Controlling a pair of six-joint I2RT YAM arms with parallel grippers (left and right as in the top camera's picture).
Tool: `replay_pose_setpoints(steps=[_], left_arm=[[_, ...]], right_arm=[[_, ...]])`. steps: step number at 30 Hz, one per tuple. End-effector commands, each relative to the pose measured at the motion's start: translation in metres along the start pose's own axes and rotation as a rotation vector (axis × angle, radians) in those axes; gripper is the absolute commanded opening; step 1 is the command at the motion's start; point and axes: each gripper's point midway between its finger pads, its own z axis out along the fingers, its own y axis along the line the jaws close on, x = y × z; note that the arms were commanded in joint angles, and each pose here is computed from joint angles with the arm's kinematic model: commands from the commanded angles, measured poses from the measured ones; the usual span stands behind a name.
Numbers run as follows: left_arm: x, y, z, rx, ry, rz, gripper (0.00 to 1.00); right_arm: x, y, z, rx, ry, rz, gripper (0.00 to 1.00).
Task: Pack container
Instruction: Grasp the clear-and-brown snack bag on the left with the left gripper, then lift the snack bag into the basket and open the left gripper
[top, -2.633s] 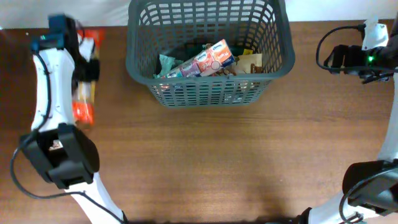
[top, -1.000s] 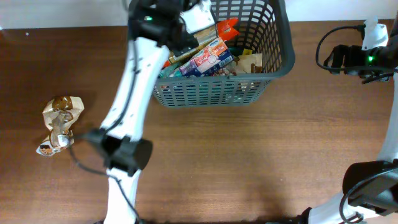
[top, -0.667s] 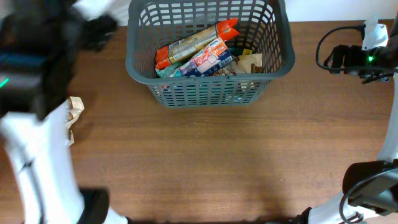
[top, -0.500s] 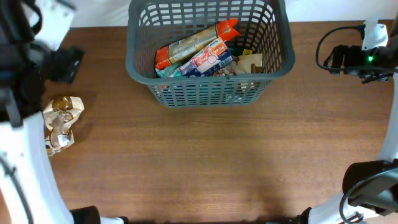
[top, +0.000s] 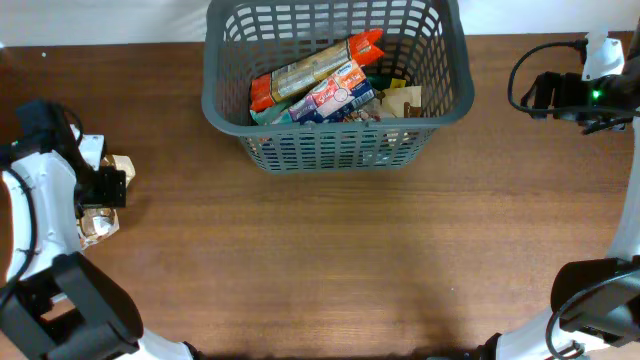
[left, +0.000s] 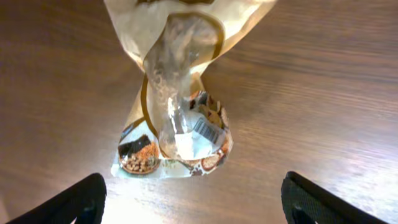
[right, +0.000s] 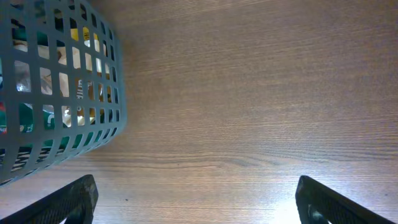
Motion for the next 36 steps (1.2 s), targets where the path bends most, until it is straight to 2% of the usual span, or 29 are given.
replay_pose_setpoints(steps=[1,7,16,22,24,28,33,36], left_arm=[[0.004,0.004,0.026,-0.02,0.062,-0.054,0.83],[0.004,0.013,0.06,-0.09,0.125,-0.101,0.82],[-0.002,0.008,0.107,-0.084,0.158,-0.132,0.82],[0.008,0.0,0.129,-0.064,0.218,-0.116,0.75],[0.01,-0.001,0.13,-0.062,0.228,-0.114,0.66],[0.007,0.001,0.126,-0.062,0.226,-0.113,0.02],[-0.014,0.012,0.095,-0.061,0.19,-0.119,0.02],[-0.047,0.018,0.053,-0.048,0.093,-0.126,0.02]], right_arm=[[0.0,0.002,-0.005,-0.009,-0.013,0.0,0.99],[0.0,0.002,-0.005,-0.009,-0.013,0.0,0.99],[0.0,0.002,-0.005,-0.009,-0.013,0.0,0.99],[0.0,0.002,-0.005,-0.009,-0.013,0.0,0.99],[0.0,0.002,-0.005,-0.009,-0.013,0.0,0.99],[0.0,0.002,-0.005,-0.009,-0.013,0.0,0.99],[0.0,0.002,-0.005,-0.009,-0.013,0.0,0.99],[0.0,0.002,-0.005,-0.009,-0.013,0.0,0.99]])
